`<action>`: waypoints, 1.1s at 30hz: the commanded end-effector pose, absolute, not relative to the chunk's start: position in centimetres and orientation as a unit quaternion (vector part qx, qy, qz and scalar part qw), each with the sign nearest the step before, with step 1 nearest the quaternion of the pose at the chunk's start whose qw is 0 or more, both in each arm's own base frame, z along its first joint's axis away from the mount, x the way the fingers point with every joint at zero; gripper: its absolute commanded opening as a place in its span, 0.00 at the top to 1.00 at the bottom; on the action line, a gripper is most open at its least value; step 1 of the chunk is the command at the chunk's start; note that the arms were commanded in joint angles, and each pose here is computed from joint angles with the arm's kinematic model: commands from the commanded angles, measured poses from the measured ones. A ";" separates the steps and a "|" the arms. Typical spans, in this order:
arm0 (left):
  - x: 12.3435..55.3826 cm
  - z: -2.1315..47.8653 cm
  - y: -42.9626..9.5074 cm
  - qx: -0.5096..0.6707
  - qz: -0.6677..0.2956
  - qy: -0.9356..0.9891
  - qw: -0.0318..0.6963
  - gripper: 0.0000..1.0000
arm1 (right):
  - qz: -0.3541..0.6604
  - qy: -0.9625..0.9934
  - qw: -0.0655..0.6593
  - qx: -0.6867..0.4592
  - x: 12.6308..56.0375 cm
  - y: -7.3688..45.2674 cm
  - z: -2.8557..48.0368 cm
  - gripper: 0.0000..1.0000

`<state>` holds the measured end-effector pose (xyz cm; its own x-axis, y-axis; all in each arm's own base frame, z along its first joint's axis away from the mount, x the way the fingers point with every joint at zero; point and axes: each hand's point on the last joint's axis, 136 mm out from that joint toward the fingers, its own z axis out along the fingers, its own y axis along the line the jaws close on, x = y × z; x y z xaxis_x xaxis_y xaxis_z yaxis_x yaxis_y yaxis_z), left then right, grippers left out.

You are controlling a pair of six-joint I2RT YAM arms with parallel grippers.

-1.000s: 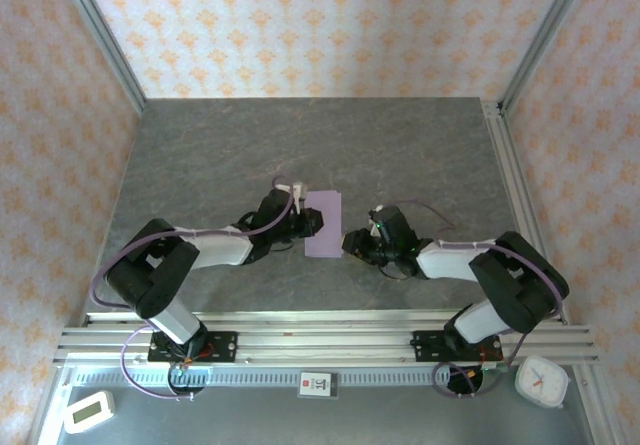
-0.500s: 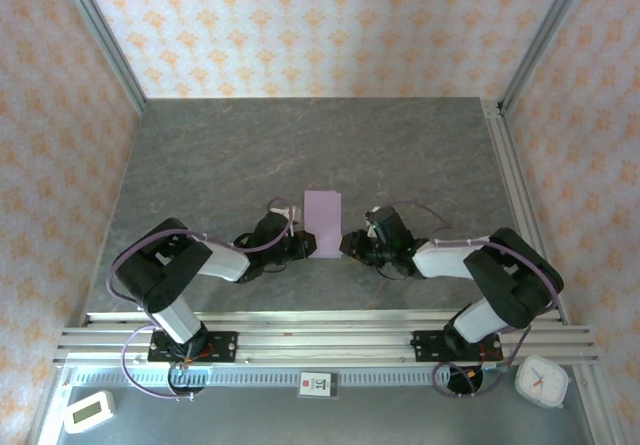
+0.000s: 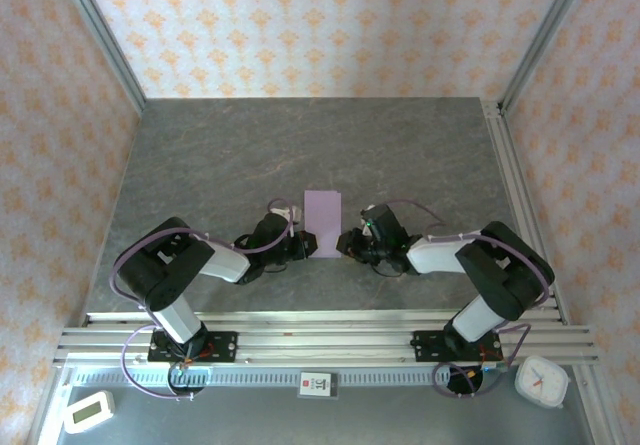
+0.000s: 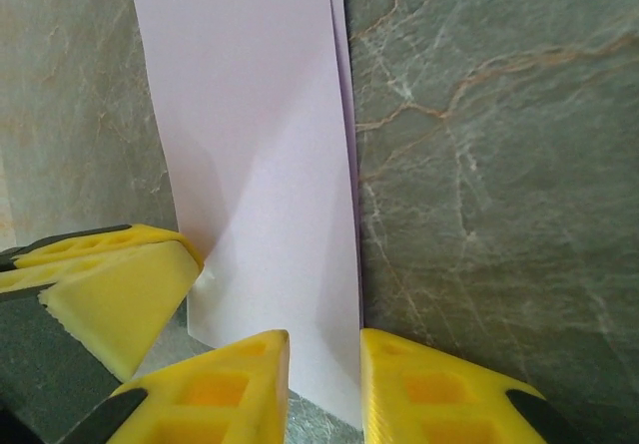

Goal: Fold a paper plane with a square sheet of paper (pick it up from the middle)
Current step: Fold the triangle a second time at the center of the table.

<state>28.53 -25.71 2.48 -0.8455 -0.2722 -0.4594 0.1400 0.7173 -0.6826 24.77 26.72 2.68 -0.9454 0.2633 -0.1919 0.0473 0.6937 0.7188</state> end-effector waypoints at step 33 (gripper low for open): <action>26.1 5.3 -26.3 0.166 -0.183 0.872 0.423 0.49 | 0.428 0.884 0.174 0.070 26.3 29.2 8.0 1.00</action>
